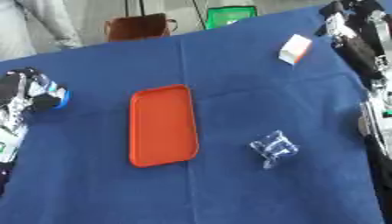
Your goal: Pick up objects on the table and place them in the box.
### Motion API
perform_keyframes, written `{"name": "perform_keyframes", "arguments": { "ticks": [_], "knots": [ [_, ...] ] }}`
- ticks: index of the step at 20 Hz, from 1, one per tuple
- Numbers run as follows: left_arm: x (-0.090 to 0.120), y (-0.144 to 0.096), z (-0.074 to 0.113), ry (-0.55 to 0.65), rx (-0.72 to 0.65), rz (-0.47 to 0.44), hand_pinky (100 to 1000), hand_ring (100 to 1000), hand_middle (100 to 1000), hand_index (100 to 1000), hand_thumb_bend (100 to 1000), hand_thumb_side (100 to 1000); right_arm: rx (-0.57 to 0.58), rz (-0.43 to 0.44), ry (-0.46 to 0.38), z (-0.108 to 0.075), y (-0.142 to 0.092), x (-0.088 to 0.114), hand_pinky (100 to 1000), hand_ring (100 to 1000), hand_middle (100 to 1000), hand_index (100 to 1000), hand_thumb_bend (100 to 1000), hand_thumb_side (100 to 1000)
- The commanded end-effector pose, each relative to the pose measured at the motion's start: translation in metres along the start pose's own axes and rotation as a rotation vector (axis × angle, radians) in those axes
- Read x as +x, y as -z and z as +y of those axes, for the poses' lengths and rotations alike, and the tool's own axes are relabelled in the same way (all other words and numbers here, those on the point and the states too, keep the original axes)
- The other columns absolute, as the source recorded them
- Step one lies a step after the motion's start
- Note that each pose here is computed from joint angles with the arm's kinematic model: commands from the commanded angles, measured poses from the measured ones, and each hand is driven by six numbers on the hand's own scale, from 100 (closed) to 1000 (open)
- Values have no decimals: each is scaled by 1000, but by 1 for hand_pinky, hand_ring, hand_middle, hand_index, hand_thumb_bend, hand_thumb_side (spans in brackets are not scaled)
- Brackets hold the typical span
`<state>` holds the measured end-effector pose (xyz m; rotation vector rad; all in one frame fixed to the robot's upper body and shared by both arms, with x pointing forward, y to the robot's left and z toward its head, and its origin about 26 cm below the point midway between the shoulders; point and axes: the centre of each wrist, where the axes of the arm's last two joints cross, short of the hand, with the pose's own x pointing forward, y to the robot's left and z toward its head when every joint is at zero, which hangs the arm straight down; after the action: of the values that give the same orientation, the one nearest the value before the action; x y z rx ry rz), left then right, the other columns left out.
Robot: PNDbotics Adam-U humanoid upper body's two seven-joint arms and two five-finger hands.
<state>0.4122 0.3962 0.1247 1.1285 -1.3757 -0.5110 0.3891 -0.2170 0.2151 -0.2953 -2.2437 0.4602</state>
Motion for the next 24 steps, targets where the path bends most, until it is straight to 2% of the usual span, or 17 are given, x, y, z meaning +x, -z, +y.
{"name": "perform_keyframes", "arguments": {
  "ticks": [1,3,7,9,10,13,16,24],
  "knots": [
    [8,3,37,0,67,-51,284,395,581,775,100,237,-10,-26,-3,-3,4,7,701,518,635,854,100,558],
    [13,1,42,-2,71,-67,282,392,582,776,100,229,-10,-26,-3,-3,4,7,701,518,635,854,100,558],
    [42,-15,61,0,91,-221,283,393,583,775,100,237,-12,-26,-4,-4,4,7,701,518,635,854,100,558],
    [49,-20,65,-6,89,-242,283,393,583,775,100,237,-12,-26,-5,-4,4,7,701,518,635,854,100,558],
    [61,-25,68,-3,85,-312,280,391,580,772,100,232,-11,-26,-4,-3,4,7,701,518,635,854,100,558],
    [85,-40,74,1,69,-439,281,393,581,772,100,210,-11,-26,-5,-3,4,7,701,518,635,854,100,559],
    [121,-62,75,42,7,-647,284,396,583,772,100,193,-6,-27,-2,-1,3,7,701,518,635,854,100,559],
    [175,-86,64,133,-131,-913,290,401,587,770,100,172,2,-31,2,1,4,8,701,518,635,854,100,558]
  ]
}}
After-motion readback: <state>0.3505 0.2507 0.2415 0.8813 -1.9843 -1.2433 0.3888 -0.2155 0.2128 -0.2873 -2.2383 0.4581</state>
